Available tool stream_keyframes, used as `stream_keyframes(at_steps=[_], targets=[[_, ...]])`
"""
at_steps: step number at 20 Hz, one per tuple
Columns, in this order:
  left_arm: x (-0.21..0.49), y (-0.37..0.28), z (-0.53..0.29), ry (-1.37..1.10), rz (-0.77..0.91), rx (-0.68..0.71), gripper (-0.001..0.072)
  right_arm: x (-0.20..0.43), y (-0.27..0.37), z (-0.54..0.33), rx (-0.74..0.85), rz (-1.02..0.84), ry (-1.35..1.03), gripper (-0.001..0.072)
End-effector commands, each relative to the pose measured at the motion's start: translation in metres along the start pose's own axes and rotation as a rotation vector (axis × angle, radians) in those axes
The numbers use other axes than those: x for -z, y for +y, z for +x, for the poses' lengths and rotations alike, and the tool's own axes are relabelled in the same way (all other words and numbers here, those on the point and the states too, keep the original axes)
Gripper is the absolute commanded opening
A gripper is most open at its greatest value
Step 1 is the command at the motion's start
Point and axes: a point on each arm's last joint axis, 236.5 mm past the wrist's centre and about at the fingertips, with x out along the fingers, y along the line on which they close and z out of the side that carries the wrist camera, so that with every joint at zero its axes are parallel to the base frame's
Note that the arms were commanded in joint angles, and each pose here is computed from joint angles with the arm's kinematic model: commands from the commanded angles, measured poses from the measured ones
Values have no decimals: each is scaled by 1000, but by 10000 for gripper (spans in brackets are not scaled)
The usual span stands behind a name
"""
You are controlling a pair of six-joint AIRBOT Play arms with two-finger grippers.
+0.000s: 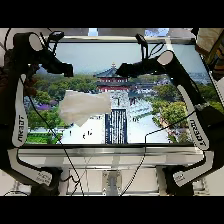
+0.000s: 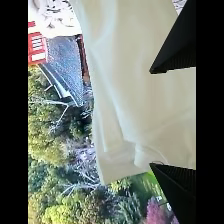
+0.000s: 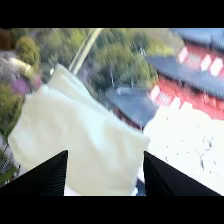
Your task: Fold the shirts.
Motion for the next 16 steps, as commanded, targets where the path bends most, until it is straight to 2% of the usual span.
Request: stream_keyframes(at_steps=[1,7,11,16], targets=[[3,-12,18,29,2,67,643,63,-33,2,-23,208,195,534],[4,-12,21,35,0,68,642,139,-28,83,-157,416,359,535],[4,-12,21,35,0,68,634,153,4,142,-270,432,327,536],[4,-12,21,35,0,67,634,176,21,179,-280,455,336,529]])
